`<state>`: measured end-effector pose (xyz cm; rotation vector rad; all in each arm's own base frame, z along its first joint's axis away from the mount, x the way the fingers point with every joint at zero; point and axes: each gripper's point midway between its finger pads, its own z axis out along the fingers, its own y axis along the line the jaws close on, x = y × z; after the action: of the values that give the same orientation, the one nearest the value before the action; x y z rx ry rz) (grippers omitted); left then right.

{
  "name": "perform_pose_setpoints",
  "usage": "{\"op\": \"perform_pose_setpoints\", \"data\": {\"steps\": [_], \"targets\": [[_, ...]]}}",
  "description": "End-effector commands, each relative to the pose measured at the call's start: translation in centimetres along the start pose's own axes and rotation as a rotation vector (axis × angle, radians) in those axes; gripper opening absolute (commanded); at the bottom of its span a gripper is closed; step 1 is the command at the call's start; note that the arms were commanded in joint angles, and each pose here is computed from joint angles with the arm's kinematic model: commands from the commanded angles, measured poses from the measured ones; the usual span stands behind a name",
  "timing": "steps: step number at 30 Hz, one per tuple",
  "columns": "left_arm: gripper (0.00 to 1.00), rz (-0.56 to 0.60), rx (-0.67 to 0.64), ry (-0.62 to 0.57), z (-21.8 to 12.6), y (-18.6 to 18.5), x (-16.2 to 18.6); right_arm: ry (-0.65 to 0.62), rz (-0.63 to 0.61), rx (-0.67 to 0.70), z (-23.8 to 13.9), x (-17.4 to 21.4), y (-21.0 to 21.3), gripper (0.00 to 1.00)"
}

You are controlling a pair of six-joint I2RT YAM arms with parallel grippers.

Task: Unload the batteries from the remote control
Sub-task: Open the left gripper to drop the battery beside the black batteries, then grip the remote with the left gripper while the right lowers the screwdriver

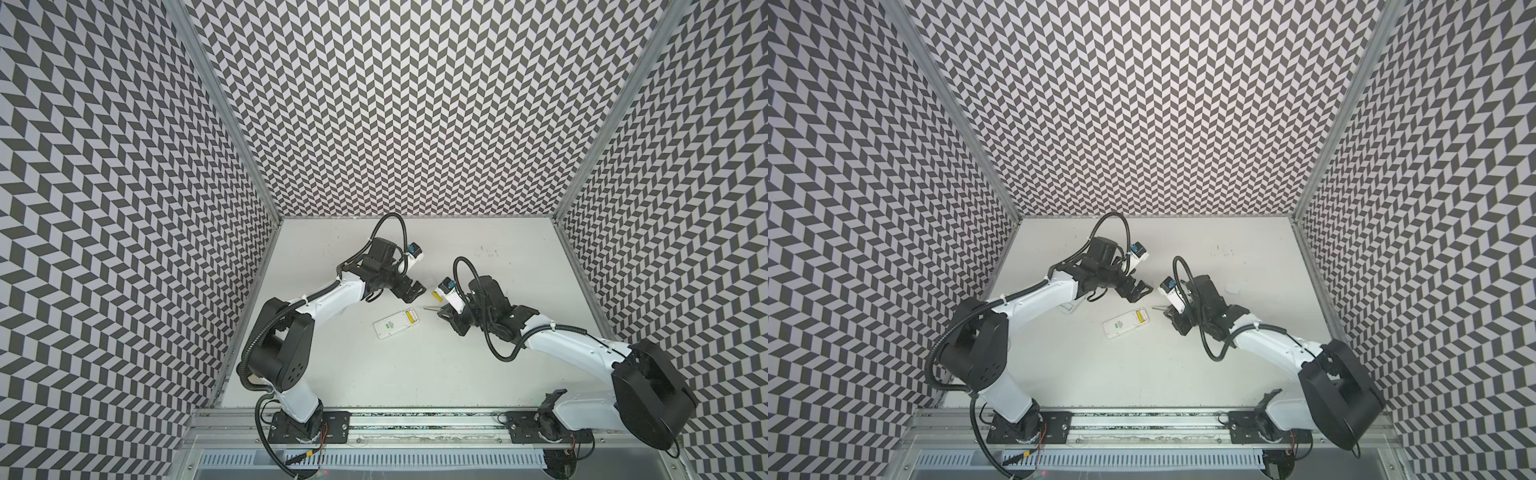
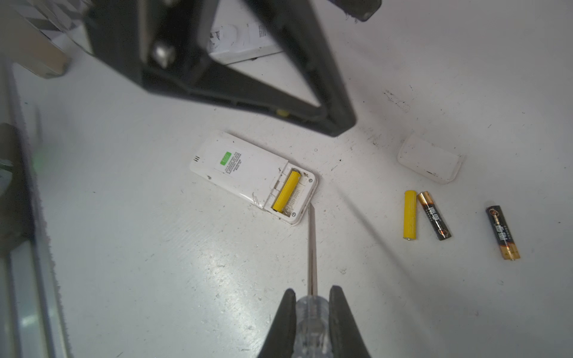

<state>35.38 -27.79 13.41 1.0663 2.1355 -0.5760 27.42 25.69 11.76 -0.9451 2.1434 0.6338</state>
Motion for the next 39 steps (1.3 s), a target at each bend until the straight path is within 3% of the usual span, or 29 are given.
{"op": "perform_pose_setpoints", "data": {"steps": [1,5,11,19,28,39], "targets": [[1.00,0.137,0.001,0.033,-0.7,-1.1,2.3,-0.010,0.120,-0.083,0.1,-1.6,0.5,0.00],[1.00,0.262,0.031,0.067,-0.9,-2.3,4.4,0.093,0.209,-0.111,1.2,-1.1,-0.8,0.00],[1.00,0.297,0.078,0.087,-0.5,-3.4,6.6,0.121,0.362,-0.182,1.8,-1.5,-2.0,0.00],[1.00,0.310,0.032,0.157,1.0,-2.1,8.9,0.262,0.516,-0.205,3.1,-1.5,-2.5,0.00],[1.00,0.326,0.050,0.209,1.8,-2.0,11.3,0.362,0.600,-0.246,4.3,-1.2,-2.2,0.00],[1.00,0.392,0.087,0.231,3.8,-3.3,12.5,0.408,0.608,-0.297,4.1,-0.8,-1.0,0.00]]}}
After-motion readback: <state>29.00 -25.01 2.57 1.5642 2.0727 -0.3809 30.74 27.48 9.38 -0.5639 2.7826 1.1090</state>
